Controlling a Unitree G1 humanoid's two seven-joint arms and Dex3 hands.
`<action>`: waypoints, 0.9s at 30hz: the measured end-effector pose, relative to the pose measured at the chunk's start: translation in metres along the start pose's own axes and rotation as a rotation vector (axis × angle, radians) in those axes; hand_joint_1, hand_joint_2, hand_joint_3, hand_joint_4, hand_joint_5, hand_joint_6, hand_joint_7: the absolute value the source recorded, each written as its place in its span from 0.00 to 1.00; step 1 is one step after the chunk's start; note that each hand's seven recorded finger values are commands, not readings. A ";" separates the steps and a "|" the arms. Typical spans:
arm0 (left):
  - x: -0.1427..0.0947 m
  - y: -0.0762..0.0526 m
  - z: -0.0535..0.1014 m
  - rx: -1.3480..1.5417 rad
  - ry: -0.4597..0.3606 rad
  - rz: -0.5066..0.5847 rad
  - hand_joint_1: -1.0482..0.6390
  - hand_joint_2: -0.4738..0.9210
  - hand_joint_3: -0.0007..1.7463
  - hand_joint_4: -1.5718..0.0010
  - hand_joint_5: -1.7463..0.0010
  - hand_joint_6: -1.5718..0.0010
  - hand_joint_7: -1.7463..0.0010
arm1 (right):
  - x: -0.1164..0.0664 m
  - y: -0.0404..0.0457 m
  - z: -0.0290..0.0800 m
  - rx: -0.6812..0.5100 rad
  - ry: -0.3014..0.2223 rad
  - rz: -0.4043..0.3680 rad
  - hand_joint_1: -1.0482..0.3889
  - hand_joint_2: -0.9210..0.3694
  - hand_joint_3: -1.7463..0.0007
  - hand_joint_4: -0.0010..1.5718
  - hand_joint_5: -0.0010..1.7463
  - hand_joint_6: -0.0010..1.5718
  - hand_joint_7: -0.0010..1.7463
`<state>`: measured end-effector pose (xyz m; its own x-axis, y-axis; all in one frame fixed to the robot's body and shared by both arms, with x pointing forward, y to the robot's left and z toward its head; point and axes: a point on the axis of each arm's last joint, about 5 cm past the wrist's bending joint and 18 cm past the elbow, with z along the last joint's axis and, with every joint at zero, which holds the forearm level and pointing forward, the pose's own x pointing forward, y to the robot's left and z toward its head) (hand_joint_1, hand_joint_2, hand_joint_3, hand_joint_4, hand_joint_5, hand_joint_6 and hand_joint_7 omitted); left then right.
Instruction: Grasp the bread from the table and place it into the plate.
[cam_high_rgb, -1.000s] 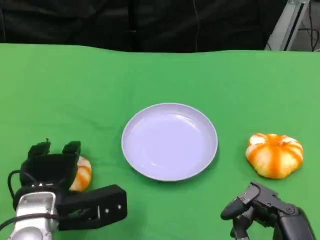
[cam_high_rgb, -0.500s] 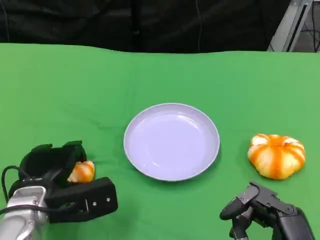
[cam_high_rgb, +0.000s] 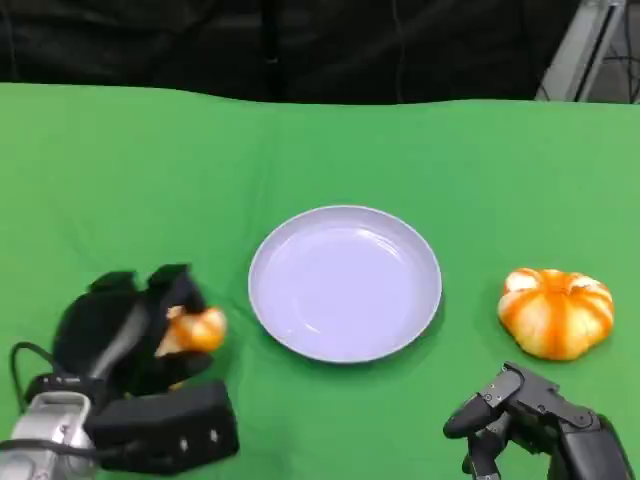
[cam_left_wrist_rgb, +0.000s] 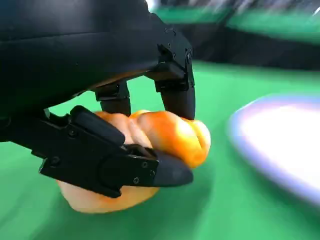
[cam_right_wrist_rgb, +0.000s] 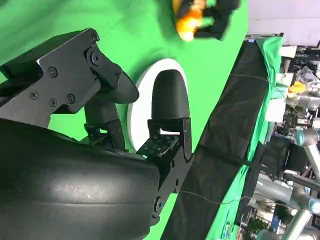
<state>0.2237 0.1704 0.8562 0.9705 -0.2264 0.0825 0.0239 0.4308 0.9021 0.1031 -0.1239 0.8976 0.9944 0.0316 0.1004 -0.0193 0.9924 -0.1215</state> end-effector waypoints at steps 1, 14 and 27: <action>0.000 0.001 0.002 -0.008 -0.021 0.017 0.50 0.69 0.67 0.46 0.00 0.60 0.00 | 0.000 0.0002 0.000 0.001 -0.003 0.001 0.73 0.32 0.33 0.38 0.93 0.43 0.78; 0.017 0.013 0.034 -0.228 -0.309 0.254 0.53 0.58 0.82 0.43 0.00 0.57 0.00 | 0.001 0.0006 0.000 0.000 -0.002 -0.001 0.73 0.33 0.33 0.39 0.92 0.44 0.78; 0.044 0.006 0.067 -0.270 -0.429 0.244 0.51 0.61 0.76 0.43 0.00 0.56 0.00 | -0.001 0.0002 0.000 -0.004 0.003 0.002 0.72 0.31 0.34 0.39 0.93 0.44 0.77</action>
<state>0.2509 0.1044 0.8935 0.7726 -0.4030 0.4905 -0.0734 0.7108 0.6996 0.1026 -0.1238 0.8977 0.9947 0.0331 0.0971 -0.0208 0.9919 -0.1254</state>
